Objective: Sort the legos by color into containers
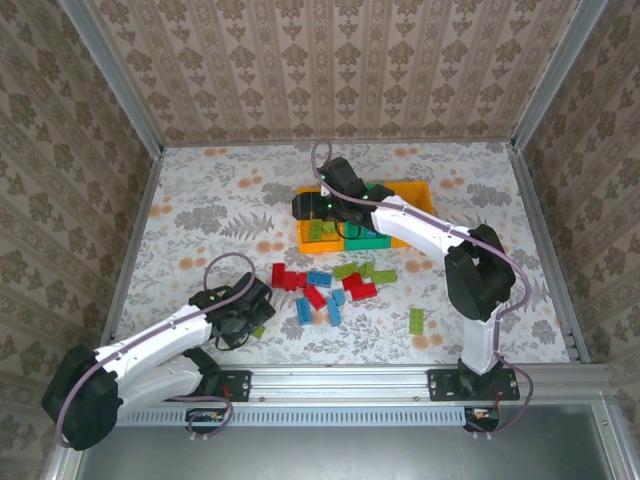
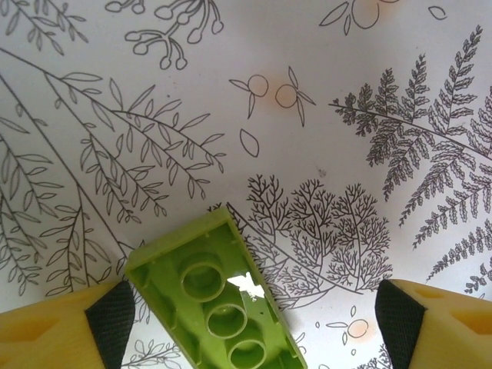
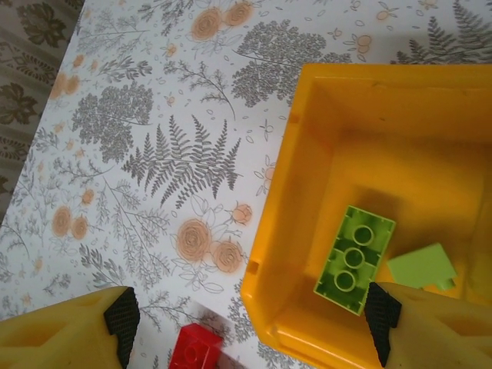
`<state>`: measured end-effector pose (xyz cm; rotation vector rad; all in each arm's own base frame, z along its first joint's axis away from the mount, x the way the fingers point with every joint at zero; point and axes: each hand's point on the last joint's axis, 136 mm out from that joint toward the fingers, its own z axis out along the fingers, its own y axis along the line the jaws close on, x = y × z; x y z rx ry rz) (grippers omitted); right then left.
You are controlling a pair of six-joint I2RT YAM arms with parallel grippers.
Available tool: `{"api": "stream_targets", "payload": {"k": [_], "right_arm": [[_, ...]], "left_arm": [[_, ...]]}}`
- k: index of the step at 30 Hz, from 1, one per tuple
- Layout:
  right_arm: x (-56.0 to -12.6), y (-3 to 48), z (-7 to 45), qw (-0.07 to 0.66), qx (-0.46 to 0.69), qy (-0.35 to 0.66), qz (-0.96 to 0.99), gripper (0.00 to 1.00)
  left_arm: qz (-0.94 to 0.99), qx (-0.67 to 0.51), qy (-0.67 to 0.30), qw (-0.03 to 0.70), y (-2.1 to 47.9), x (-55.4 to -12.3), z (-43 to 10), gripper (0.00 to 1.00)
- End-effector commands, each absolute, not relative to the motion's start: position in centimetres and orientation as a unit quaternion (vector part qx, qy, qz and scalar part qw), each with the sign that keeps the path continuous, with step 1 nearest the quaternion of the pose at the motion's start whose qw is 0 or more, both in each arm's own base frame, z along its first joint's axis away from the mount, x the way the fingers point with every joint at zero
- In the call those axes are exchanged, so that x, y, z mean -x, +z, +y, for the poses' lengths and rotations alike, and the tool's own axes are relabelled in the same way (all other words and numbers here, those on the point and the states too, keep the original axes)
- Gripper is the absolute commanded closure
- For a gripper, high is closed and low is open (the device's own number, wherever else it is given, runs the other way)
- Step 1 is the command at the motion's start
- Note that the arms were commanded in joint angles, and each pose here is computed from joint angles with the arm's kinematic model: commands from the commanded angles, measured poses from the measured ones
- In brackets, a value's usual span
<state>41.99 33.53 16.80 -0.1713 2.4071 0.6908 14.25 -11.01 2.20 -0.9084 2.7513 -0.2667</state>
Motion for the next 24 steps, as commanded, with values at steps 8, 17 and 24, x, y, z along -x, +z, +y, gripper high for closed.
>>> {"api": "stream_targets", "payload": {"k": [8,17,24], "right_arm": [[-38.7,17.9,25.0,0.359,0.031,0.174,0.916,0.17],[-34.9,17.9,17.3,0.387,-0.029,0.115,0.914,0.13],[-31.9,16.5,13.5,0.383,-0.051,0.080,0.919,0.12]], "left_arm": [[0.943,0.297,-0.069,0.129,0.8,-14.0,-9.9,0.19],[0.949,0.279,-0.064,0.133,-0.1,-14.2,-9.9,0.26],[0.956,0.251,-0.066,0.137,-0.1,-14.9,-10.6,0.33]]}}
